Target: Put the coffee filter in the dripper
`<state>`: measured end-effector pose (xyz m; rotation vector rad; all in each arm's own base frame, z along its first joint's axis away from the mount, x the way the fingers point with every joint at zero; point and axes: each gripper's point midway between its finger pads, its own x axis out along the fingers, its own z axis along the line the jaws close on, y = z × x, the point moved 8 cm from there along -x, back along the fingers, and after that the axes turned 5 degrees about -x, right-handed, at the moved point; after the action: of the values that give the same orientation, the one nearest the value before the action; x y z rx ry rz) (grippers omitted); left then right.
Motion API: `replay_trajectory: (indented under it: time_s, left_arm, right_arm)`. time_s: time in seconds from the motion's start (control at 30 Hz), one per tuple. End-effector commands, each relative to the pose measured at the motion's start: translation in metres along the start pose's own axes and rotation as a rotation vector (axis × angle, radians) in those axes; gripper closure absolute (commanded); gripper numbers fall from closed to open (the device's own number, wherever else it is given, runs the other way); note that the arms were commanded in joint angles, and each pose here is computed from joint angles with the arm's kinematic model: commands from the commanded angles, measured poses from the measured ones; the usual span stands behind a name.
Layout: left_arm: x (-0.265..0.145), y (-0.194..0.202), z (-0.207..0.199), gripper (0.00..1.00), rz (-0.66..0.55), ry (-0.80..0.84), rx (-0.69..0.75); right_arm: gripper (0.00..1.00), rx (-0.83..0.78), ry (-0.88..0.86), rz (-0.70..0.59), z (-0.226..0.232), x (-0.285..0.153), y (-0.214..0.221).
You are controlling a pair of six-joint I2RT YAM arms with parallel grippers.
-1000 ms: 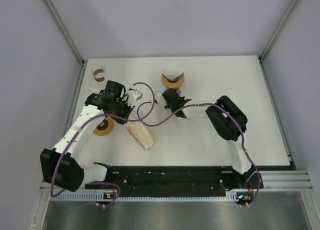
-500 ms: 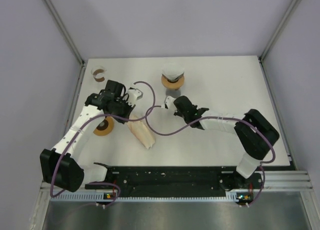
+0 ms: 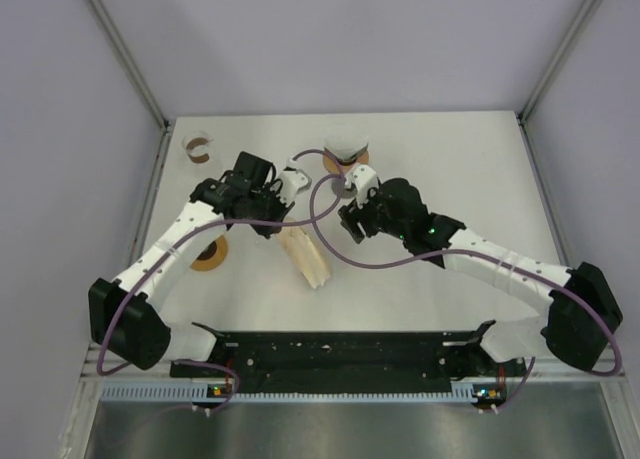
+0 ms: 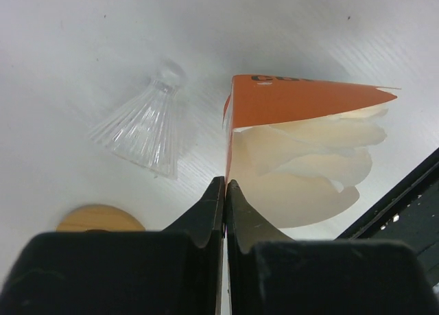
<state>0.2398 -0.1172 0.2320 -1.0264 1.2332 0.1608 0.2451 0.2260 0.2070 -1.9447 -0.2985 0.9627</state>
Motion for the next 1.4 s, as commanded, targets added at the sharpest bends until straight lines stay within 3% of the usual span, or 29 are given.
replay_trajectory:
  time_s: [0.0,0.37,0.67,1.03,1.07,1.2,1.23,1.3,1.37]
  left_arm:
    - [-0.003,-0.024,-0.003,1.00,-0.087,0.022,-0.007]
    - [-0.010,-0.031,-0.011,1.00,-0.121,0.070,-0.017]
    - [-0.014,-0.035,-0.013,1.00,-0.140,0.090,-0.021]
    - [-0.018,-0.040,-0.016,1.00,-0.159,0.114,-0.027]
    - [-0.018,-0.041,-0.016,1.00,-0.159,0.116,-0.029]
    - [-0.020,-0.041,-0.017,1.00,-0.160,0.119,-0.030]
    - [-0.020,-0.041,-0.017,1.00,-0.158,0.118,-0.030]
    - [-0.022,-0.042,-0.015,0.89,-0.150,0.100,-0.032]
    - [-0.028,-0.045,-0.010,0.68,-0.148,0.049,-0.050]
  right_arm:
    - [0.33,0.295,-0.289,-0.396,0.035,-0.024,-0.077]
    - [0.46,0.439,-0.285,-0.418,0.059,0.011,-0.102]
    - [0.67,0.410,-0.216,-0.359,0.056,0.031,-0.094]
    - [0.66,0.381,-0.213,-0.310,0.060,0.043,-0.086]
    - [0.70,0.380,-0.212,-0.303,0.061,0.045,-0.084]
    - [0.99,0.381,-0.180,-0.303,0.057,0.042,-0.083]
    - [1.00,0.379,-0.156,-0.307,0.054,0.039,-0.083]
    - [1.00,0.379,-0.094,-0.305,0.047,0.033,-0.081]
    - [1.00,0.372,-0.032,-0.312,0.039,0.024,-0.079]
